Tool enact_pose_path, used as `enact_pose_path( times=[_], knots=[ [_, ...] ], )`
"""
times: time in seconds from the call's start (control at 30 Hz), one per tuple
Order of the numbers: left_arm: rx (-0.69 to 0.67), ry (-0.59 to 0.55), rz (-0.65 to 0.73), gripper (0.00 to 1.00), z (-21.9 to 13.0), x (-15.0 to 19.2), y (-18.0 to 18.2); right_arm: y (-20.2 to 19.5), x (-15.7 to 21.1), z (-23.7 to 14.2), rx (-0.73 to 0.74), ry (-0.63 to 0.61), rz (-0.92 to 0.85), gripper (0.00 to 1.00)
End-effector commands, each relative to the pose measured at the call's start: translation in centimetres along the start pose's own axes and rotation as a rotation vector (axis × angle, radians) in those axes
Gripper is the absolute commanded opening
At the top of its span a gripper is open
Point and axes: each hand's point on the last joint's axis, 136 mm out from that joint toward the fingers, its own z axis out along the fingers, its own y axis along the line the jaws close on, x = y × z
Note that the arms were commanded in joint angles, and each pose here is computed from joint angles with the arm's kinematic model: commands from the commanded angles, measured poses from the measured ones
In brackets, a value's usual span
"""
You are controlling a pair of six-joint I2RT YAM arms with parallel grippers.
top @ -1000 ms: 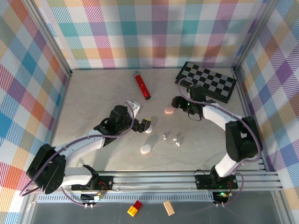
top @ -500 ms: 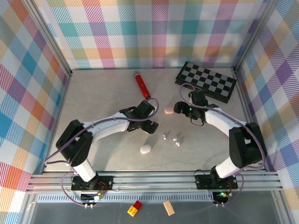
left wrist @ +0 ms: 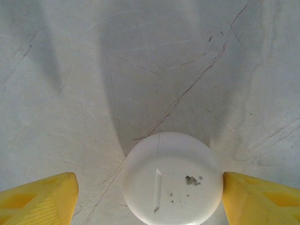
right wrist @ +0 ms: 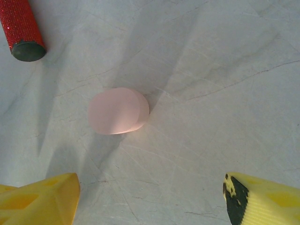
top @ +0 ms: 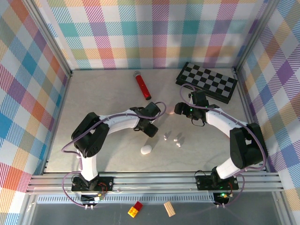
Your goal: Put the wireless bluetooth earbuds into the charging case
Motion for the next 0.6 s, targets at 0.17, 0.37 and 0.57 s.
enact_pose_path(
  times=[0.17, 0.37, 0.57],
  knots=[
    [0.032, 0.025, 0.02, 0.65, 0.7, 0.1, -0.9, 0.8, -1.3, -0.8, -0.01, -0.021, -0.031, 0.79],
    [0.048, 0.033, 0.022, 0.47, 1.3, 0.2, -1.3, 0.8, -1.3, -1.0, -0.012, -0.022, -0.029, 0.79],
    [0.032, 0.004, 0.014, 0.47, 0.5, 0.0, -0.9, 1.3, -0.8, -1.8, -0.042, -0.015, -0.022, 0.79]
  ],
)
